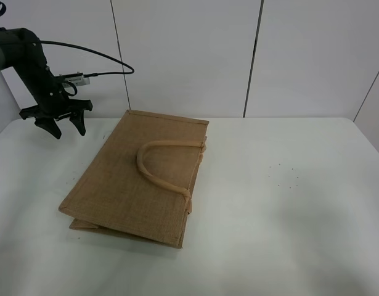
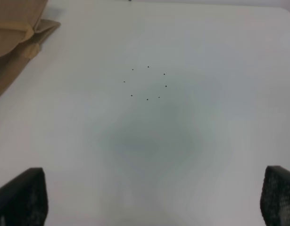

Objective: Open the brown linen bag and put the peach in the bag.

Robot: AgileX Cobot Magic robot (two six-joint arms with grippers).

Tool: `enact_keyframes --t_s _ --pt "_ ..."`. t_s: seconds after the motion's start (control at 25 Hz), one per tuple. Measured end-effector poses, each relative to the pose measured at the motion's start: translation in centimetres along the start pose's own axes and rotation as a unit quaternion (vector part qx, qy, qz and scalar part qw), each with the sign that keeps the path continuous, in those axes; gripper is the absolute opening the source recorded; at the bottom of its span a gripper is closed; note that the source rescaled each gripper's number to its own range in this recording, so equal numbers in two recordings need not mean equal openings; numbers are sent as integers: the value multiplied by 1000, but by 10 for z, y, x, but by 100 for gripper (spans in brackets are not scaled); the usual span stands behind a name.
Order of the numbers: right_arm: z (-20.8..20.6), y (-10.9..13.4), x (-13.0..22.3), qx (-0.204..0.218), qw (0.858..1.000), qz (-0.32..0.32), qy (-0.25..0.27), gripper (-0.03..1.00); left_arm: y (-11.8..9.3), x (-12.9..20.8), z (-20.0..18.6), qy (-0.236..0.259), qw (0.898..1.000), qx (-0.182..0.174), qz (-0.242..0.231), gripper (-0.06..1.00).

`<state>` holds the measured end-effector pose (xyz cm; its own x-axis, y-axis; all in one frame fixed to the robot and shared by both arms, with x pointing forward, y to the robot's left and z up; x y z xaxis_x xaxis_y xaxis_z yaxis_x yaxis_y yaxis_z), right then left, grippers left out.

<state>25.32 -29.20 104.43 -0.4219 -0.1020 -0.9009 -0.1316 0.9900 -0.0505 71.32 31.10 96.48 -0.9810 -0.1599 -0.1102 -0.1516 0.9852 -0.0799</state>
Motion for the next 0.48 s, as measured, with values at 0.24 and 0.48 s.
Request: enact_keyframes --t_s 0.24,0.48 --pt "0 0 0 0 1000 0 0 100 -18 9 -61 -59 998 11 20 85" --pt "0 0 0 0 1000 0 0 100 -40 51 -131 -111 992 22 57 85"
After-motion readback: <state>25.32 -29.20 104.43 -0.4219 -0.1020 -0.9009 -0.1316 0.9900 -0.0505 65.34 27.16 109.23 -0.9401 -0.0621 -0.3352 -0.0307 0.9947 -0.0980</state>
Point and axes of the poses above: a point on each arm's last joint axis where the gripper is mounted, z pointing out along that axis toward the gripper, y along the wrist's bending axis when the last joint is at zero, x = y × z, the point moved 2 cm from there along z, pointing out along that axis toward the gripper, and after that the axes turned 2 degrees about -z, right-handed, at the moved point
